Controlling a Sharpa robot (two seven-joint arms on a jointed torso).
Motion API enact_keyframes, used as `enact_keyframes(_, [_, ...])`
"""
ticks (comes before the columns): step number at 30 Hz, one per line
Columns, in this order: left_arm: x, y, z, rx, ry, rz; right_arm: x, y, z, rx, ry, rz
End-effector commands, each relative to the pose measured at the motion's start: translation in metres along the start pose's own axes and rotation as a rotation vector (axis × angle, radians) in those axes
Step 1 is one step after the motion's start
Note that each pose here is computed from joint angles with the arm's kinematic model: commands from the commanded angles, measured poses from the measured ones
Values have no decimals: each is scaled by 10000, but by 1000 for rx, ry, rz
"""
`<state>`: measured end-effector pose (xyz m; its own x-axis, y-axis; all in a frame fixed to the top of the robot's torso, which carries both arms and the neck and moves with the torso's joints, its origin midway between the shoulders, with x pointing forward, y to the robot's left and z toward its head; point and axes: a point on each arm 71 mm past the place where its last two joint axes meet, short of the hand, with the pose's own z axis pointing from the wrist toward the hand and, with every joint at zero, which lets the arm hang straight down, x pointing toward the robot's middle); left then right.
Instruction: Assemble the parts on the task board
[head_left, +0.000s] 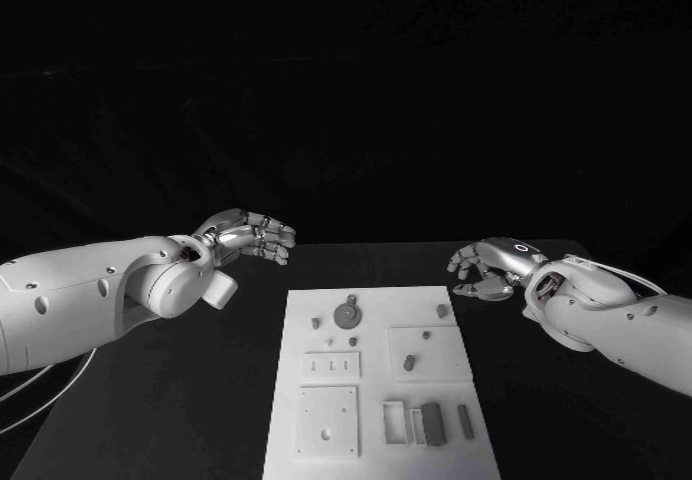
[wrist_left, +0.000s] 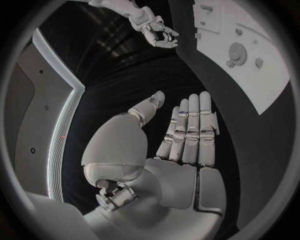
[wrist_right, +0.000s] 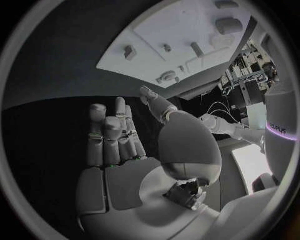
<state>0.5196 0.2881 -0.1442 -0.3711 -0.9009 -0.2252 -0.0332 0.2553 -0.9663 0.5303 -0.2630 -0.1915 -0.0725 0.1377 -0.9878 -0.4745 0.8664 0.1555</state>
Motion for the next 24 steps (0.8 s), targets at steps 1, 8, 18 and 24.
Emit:
enact_keyframes(1, [17,-13,3,12,16,0,164,-25,5,-47,50,7])
enact_keyframes(8, [18,-11,11,12,18,3,362,-145,38,-15,84,2])
enact_keyframes(18, [20,-6,18,12,21,7,530,-181,66,11,128,7])
enact_keyframes(24, [22,-6,21,12,24,8,601,-155,82,11,156,18])
